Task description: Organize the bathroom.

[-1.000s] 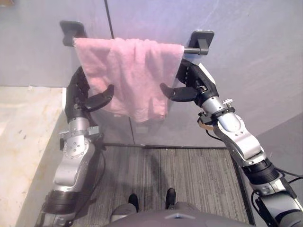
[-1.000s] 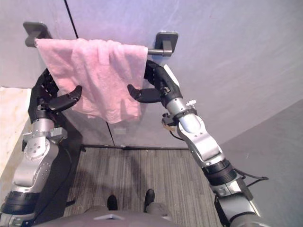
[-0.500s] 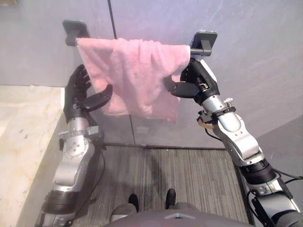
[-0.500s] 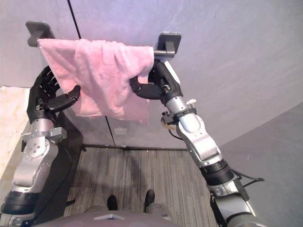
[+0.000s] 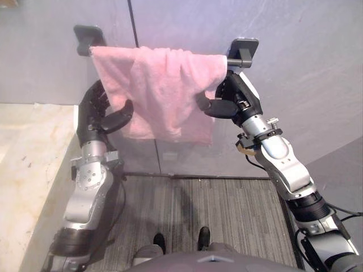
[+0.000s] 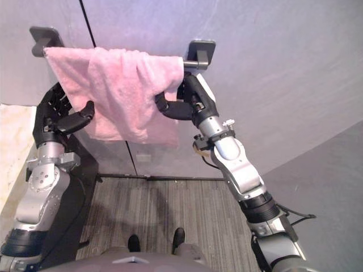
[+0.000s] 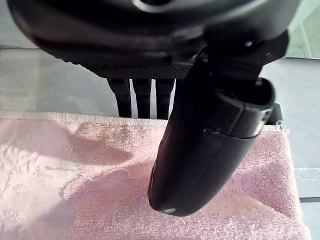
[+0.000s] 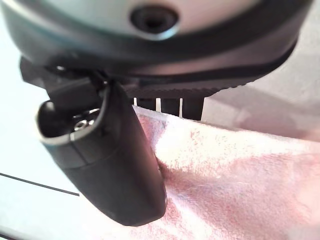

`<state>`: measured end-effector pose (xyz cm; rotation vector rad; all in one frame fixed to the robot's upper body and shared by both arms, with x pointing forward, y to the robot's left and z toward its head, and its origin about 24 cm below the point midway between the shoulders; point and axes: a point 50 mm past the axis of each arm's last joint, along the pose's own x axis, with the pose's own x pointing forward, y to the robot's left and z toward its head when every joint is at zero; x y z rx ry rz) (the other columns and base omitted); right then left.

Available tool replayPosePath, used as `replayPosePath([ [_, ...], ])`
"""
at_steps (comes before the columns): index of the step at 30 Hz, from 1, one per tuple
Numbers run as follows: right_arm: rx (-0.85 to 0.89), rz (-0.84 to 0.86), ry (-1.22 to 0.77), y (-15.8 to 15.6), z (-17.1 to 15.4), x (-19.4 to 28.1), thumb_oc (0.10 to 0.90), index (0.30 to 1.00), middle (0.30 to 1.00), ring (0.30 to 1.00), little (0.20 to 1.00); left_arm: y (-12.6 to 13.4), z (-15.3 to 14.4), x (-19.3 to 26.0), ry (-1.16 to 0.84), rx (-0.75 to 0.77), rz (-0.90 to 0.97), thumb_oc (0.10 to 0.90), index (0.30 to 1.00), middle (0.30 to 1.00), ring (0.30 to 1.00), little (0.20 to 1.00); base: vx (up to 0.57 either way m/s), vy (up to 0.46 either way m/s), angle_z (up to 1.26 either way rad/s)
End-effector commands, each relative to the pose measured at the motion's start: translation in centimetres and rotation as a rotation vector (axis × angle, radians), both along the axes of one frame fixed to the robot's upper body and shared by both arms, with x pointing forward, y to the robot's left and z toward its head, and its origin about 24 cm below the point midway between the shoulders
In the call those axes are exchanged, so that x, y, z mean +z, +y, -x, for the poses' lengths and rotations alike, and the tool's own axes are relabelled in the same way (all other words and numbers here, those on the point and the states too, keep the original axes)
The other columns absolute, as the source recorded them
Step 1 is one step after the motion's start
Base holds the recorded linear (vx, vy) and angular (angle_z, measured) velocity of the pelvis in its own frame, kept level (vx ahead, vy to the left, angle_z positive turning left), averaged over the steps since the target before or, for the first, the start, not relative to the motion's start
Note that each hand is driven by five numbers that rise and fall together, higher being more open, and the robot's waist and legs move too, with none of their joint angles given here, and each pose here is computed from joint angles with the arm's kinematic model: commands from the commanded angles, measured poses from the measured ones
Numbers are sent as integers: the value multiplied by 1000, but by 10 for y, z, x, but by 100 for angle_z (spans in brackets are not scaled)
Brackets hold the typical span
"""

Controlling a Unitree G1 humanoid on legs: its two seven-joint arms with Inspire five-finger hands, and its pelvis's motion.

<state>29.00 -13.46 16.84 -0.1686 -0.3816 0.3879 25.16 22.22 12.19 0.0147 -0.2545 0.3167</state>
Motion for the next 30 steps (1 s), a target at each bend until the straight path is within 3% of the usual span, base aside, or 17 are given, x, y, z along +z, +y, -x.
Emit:
replayPosePath([
  [1, 103, -37, -165, 14, 15, 20, 400, 300, 300, 300, 300, -1, -16, 51, -242, -31, -103, 400, 300, 300, 300, 300, 0, 0, 0],
  [16, -119, -172, 50, -30, 30, -37, 400, 300, 300, 300, 300, 47, 14, 35, -245, 207, -55, 400, 300, 300, 300, 300, 0, 0, 0],
  [25, -103, -213, 63, -26, 32, -46, 400, 300, 300, 300, 300, 42, 12, 28, -220, 196, -28, 400, 300, 300, 300, 300, 0, 0, 0],
  [27, -81, -209, 68, -23, 32, -46, 491, 436, 436, 436, 436, 40, 10, 28, -213, 184, -24, 400, 300, 300, 300, 300, 0, 0, 0],
  [28, -77, -204, 67, -22, 32, -46, 775, 862, 862, 862, 862, 38, 9, 27, -207, 174, -23, 488, 432, 432, 432, 432, 0, 0, 0],
  [30, -75, -199, 76, -19, 30, -46, 800, 900, 900, 900, 900, 32, 5, 23, -171, 138, -16, 800, 900, 900, 900, 900, 0, 0, 0],
])
